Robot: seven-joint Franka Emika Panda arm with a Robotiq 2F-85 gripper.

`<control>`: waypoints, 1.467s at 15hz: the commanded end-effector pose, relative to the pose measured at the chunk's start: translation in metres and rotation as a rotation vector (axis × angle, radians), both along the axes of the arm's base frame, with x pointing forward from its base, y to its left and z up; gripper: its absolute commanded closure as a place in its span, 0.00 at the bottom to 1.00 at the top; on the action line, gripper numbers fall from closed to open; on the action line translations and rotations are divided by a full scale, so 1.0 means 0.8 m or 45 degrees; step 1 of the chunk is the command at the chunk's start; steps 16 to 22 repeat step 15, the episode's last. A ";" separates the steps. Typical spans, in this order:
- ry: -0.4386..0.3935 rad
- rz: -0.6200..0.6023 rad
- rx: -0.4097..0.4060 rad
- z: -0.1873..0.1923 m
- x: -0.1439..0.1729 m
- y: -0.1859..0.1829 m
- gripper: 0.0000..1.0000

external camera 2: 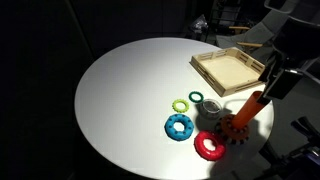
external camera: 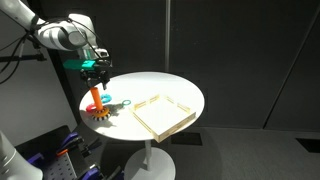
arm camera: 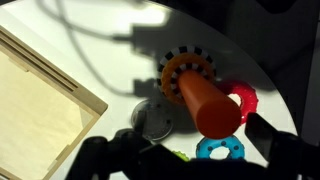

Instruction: Pick up the black and white ring and put it on the ring holder

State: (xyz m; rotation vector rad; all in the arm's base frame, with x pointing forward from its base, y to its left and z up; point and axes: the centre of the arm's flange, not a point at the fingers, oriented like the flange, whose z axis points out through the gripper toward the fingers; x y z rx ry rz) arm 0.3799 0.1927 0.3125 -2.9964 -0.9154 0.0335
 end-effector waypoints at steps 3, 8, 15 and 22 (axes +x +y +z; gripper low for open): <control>0.004 -0.035 0.016 0.008 0.007 -0.001 0.00; 0.033 -0.096 0.053 0.012 0.017 -0.006 0.00; 0.018 -0.079 0.046 0.005 0.008 -0.009 0.00; 0.018 -0.079 0.046 0.005 0.008 -0.009 0.00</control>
